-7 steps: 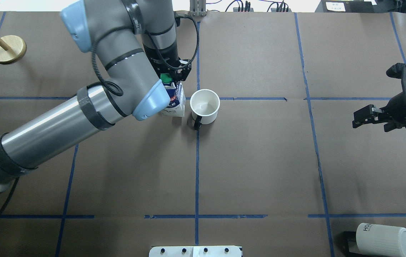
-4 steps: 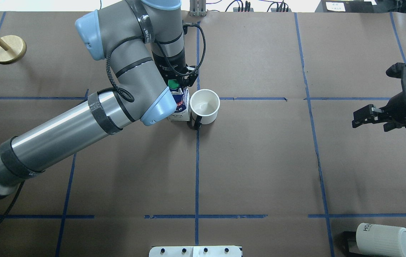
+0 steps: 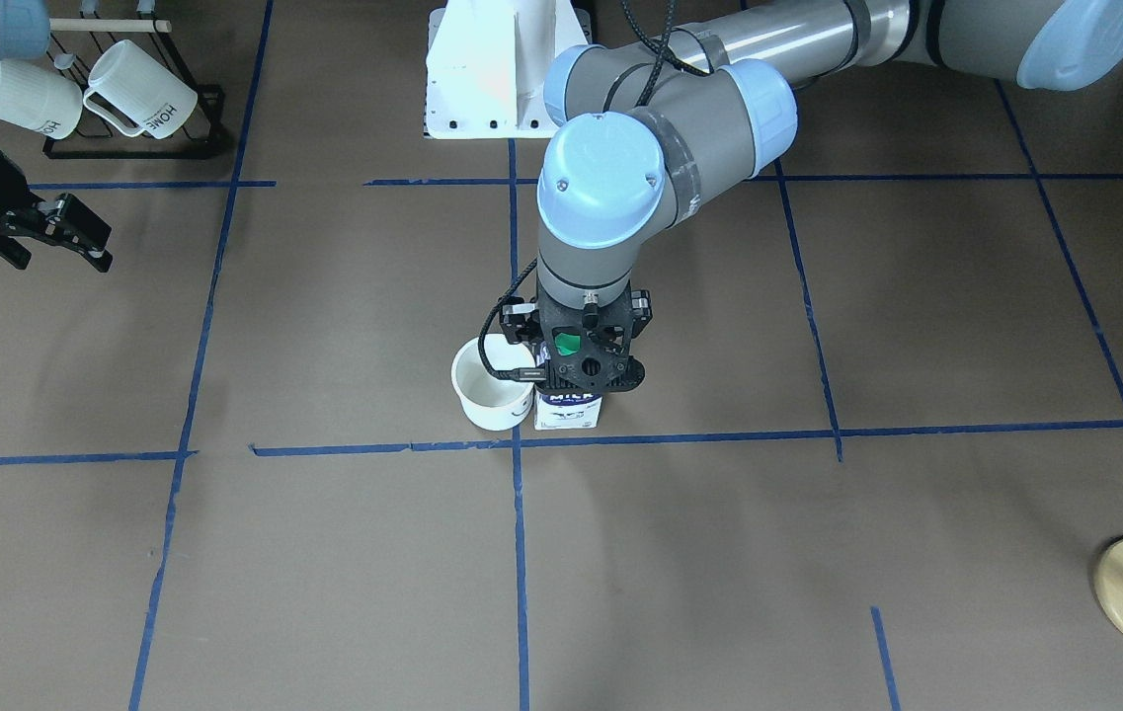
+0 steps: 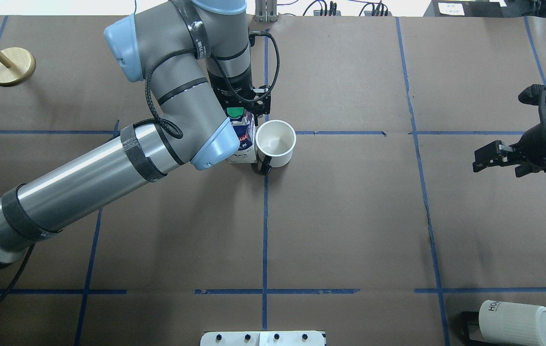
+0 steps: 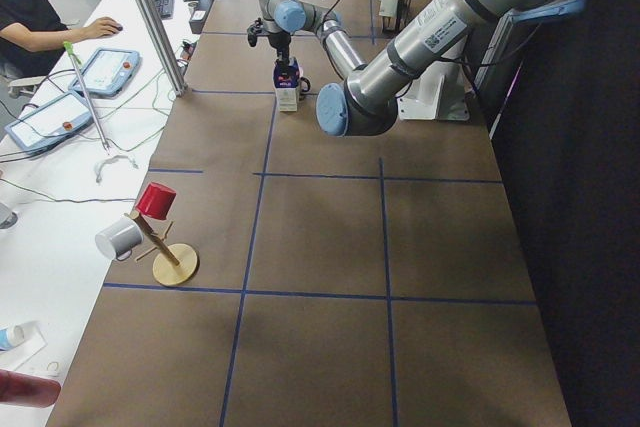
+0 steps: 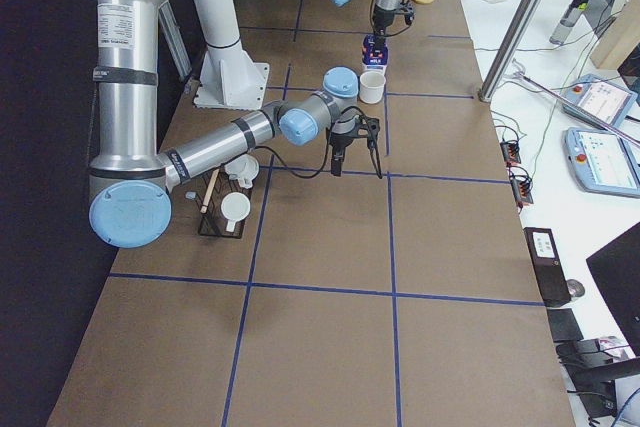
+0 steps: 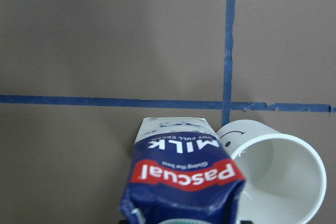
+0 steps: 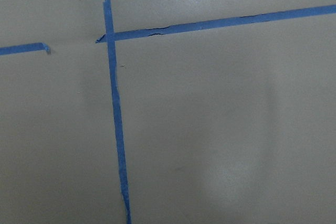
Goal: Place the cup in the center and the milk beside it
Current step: 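Release the milk carton and raise the left gripper away while the right arm withdraws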
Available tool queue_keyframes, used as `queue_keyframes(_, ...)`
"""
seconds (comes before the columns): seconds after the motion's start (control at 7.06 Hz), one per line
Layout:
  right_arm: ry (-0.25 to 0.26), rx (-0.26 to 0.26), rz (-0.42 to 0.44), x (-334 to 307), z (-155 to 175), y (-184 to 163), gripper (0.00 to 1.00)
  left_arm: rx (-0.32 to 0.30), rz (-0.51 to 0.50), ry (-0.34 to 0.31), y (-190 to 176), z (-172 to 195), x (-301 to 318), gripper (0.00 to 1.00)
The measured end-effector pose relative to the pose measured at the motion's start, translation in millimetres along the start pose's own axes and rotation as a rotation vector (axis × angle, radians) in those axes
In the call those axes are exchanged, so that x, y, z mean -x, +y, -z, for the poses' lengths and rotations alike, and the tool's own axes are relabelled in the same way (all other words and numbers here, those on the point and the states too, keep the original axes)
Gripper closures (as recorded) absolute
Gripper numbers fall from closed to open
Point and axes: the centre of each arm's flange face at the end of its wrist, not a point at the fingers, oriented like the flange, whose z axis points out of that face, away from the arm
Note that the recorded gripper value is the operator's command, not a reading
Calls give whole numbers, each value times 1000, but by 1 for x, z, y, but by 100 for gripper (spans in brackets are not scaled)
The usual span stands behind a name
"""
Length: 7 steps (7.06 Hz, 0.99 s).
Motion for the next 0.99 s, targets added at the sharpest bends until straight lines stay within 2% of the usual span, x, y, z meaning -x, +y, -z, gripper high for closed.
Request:
queue_keyframes(0.14, 0, 0, 0, 0, 0, 0, 0, -24, -18, 31, 11, 22, -5, 0)
queue_keyframes(0.28, 1, 1, 0, 0, -1, 0, 0, -82, -42, 61, 28, 59, -8, 0)
queue_keyframes(0.57, 3, 3, -1, -1, -2, 0, 0, -201, -62, 52, 51, 107, -4, 0)
queue_keyframes(0.85, 5, 3, 3, -4, -2, -1, 0, -224, -90, 14, 76, 130, 36, 0)
queue_keyframes(0.99, 9, 0, 19, -15, 1, -3, 0, -231, -135, -17, 88, 149, 89, 0)
